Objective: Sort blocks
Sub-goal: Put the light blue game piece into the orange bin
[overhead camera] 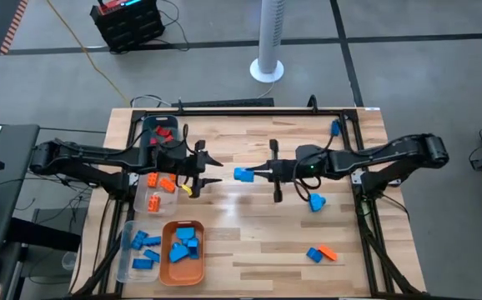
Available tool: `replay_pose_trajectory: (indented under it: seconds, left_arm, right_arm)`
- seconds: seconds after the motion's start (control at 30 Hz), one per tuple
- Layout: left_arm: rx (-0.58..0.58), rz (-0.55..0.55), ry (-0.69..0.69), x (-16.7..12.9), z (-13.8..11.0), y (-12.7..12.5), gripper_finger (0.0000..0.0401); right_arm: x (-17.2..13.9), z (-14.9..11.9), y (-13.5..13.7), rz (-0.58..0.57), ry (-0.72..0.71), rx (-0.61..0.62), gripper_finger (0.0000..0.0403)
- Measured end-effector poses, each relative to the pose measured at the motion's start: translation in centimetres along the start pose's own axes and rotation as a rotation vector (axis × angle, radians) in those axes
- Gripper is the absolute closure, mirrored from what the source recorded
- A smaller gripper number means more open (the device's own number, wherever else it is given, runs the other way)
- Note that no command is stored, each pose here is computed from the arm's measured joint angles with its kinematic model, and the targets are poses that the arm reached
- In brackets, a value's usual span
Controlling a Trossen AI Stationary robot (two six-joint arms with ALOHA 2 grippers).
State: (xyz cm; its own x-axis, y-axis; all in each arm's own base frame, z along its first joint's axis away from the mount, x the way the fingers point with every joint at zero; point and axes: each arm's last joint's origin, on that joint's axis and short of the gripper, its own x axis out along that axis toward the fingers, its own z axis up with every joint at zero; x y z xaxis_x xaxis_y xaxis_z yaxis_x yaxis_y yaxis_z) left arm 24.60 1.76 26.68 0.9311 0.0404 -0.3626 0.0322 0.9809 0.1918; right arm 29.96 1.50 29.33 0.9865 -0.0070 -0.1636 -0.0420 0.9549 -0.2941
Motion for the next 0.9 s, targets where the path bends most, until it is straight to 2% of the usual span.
replay_pose_trajectory:
  seconds: [0.1,0.23,0.73,0.83,0.9]
  left_arm:
    - [0.025,-0.003,-0.035,0.0,0.4,-0.3,0.0175]
    - [0.055,0.060,-0.060,0.0,0.8,-0.6,0.0175]
    - [0.127,0.058,-0.110,-0.1,1.5,-1.3,0.0158]
    - [0.131,0.057,-0.104,-0.1,1.4,-1.3,0.0180]
    - [0.127,0.062,-0.096,-0.1,1.4,-1.4,0.0214]
  right_arm:
    - [0.7,0.0,-0.2,0.028,-0.059,0.016,0.0403]
    - [1.5,-0.3,-0.4,0.044,-0.104,0.034,0.0403]
    - [6.1,1.7,-0.5,0.064,-0.128,-0.045,0.0403]
    - [6.5,1.9,-0.4,0.066,-0.130,-0.048,0.0396]
    - [6.5,1.9,-0.4,0.067,-0.130,-0.047,0.0384]
